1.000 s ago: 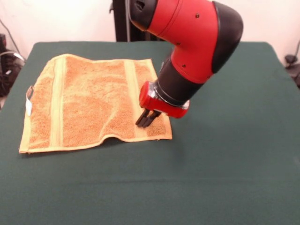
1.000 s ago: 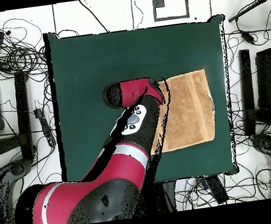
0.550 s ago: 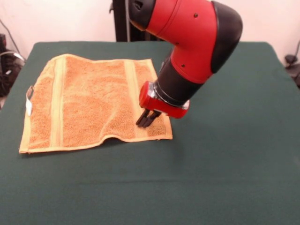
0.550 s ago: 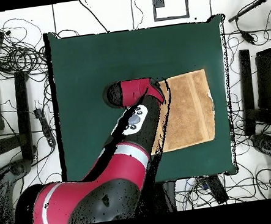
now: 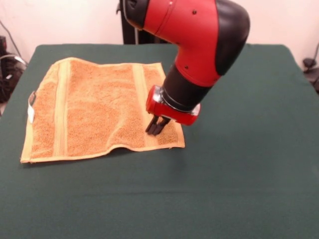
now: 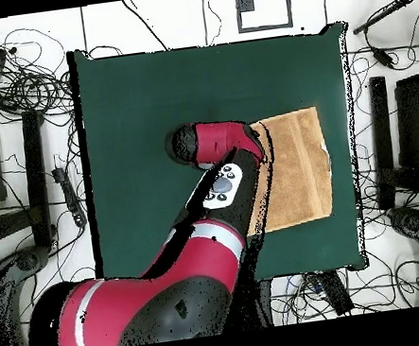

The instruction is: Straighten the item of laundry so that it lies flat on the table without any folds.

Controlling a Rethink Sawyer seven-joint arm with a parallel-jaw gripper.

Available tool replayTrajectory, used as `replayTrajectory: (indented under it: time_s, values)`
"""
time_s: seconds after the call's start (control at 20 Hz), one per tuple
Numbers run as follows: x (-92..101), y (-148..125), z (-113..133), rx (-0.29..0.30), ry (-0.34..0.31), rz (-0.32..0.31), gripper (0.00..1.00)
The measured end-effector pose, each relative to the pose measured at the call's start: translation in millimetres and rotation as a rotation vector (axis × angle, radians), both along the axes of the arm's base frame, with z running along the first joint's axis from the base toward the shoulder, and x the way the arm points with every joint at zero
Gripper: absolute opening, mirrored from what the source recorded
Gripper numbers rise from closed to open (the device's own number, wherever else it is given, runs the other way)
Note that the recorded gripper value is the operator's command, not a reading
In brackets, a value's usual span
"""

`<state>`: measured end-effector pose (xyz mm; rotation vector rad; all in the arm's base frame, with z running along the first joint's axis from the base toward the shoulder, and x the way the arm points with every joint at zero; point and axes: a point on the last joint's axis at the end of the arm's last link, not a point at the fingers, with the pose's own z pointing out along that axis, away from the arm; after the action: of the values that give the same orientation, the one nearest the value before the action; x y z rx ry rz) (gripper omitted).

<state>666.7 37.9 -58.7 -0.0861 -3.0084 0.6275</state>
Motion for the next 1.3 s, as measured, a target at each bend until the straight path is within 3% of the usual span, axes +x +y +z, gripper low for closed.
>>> replayTrajectory:
  time_s: [0.65,1.0,1.3]
  values:
    - [5.0,11,3,0.054,-0.051,-0.057,0.0]
    - [23.9,49,7,0.152,-0.115,-0.117,0.0]
    - [33.1,88,8,0.202,-0.16,-0.113,0.0]
